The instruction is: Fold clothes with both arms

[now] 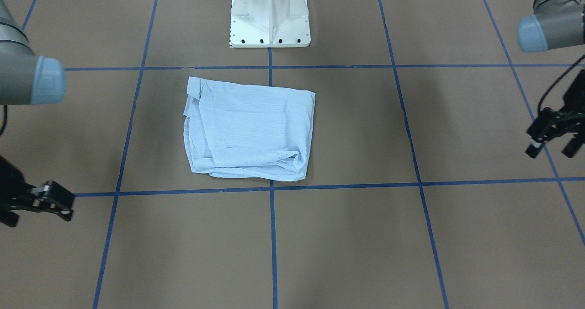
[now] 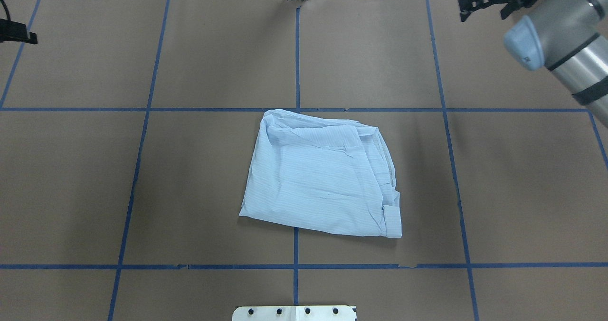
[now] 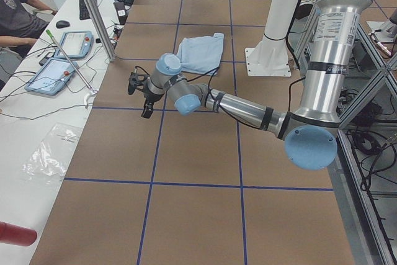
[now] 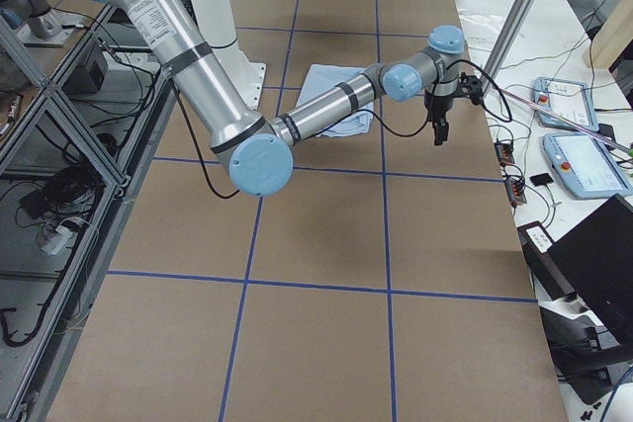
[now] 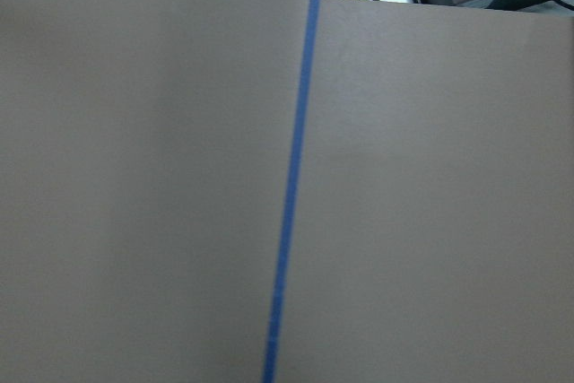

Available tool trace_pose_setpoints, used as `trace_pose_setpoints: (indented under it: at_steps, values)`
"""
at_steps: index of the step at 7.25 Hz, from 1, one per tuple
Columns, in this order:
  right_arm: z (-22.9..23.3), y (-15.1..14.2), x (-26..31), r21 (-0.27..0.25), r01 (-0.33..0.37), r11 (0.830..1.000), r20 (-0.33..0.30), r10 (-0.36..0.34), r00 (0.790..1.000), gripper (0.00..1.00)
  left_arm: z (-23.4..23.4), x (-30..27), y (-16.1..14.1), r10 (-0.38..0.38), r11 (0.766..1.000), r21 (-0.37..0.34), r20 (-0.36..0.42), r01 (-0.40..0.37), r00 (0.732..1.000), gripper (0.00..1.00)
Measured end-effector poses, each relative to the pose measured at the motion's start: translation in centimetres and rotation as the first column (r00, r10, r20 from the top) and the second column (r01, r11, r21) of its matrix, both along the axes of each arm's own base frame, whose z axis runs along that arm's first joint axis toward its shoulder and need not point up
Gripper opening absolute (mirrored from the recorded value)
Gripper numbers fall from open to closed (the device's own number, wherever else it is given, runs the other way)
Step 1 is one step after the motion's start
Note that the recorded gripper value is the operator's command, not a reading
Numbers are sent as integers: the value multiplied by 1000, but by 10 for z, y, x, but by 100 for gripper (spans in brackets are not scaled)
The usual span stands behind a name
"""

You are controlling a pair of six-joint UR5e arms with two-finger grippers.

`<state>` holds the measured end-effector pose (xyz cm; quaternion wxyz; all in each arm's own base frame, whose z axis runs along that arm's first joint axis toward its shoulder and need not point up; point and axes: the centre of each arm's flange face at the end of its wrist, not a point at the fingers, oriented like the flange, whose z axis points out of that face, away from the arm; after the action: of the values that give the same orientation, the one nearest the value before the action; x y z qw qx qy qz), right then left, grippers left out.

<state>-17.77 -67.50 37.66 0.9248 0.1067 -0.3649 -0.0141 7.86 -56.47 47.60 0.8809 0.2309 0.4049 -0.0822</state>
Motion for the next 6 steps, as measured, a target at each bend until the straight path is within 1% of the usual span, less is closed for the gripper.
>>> trace_pose_setpoints:
  at_steps: [1,2,3,4,5,6]
  values:
    - [42,15,34,25,40,999,-34,-39,999,100,29,-29,-6,78,993,74,112,-86,991,100]
    - [71,29,54,37,66,997,-57,-64,996,100,57,-57,-10,144,975,136,220,-176,965,100]
    - [90,37,66,32,74,997,-73,-72,995,100,81,-81,-10,185,956,167,300,-242,936,100]
    - [102,42,73,20,71,997,-83,-69,994,100,99,-94,-10,200,948,169,340,-268,919,100]
    - [114,47,77,2,66,998,-88,-66,994,100,111,-100,-9,205,949,156,360,-275,910,100]
    - [134,56,80,-30,62,998,-98,-65,993,100,121,-104,-5,209,952,136,368,-275,906,100]
